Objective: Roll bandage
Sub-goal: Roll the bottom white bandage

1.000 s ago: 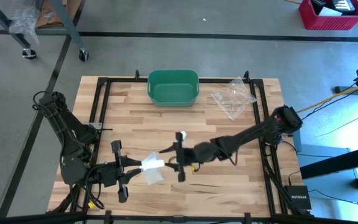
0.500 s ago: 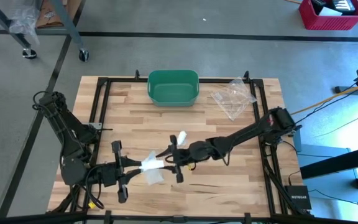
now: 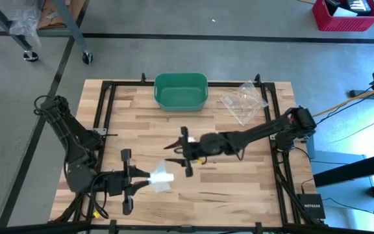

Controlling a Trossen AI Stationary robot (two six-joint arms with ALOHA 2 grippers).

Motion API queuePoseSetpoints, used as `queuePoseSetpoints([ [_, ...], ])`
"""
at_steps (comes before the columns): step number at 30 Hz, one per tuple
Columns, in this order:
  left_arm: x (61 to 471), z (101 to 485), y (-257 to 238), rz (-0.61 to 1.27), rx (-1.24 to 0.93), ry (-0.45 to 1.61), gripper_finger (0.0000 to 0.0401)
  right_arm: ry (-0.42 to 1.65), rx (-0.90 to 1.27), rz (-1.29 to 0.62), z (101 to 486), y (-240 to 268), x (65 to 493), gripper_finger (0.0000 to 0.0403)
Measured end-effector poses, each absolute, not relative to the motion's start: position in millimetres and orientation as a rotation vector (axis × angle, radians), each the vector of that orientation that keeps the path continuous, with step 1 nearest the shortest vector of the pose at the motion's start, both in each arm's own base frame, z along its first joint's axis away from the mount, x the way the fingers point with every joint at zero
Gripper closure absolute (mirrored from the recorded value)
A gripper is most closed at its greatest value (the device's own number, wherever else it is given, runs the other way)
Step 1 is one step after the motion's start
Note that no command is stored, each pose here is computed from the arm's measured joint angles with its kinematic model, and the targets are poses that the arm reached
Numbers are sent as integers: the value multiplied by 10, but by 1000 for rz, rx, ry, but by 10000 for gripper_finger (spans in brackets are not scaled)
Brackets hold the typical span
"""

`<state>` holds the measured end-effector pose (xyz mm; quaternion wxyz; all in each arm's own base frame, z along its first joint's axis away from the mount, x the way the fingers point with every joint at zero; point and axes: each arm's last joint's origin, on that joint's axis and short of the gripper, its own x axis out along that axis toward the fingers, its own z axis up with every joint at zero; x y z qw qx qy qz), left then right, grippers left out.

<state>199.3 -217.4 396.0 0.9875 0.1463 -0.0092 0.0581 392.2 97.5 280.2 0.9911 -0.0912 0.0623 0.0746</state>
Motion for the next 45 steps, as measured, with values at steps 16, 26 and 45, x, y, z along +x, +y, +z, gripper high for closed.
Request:
queuePoseSetpoints([
  [16, 2037, 3932, -2165, 34, 317, -15, 361, 69, -129, 562, 2744, 1105, 3941, 210],
  [26, 2047, 3933, -2155, 41, 319, -15, 361, 140, -138, 443, 2480, 1164, 4043, 210],
  [45, 2046, 3878, -2208, -157, 359, -7, 361, 274, -275, 367, 2991, 1060, 3983, 210],
])
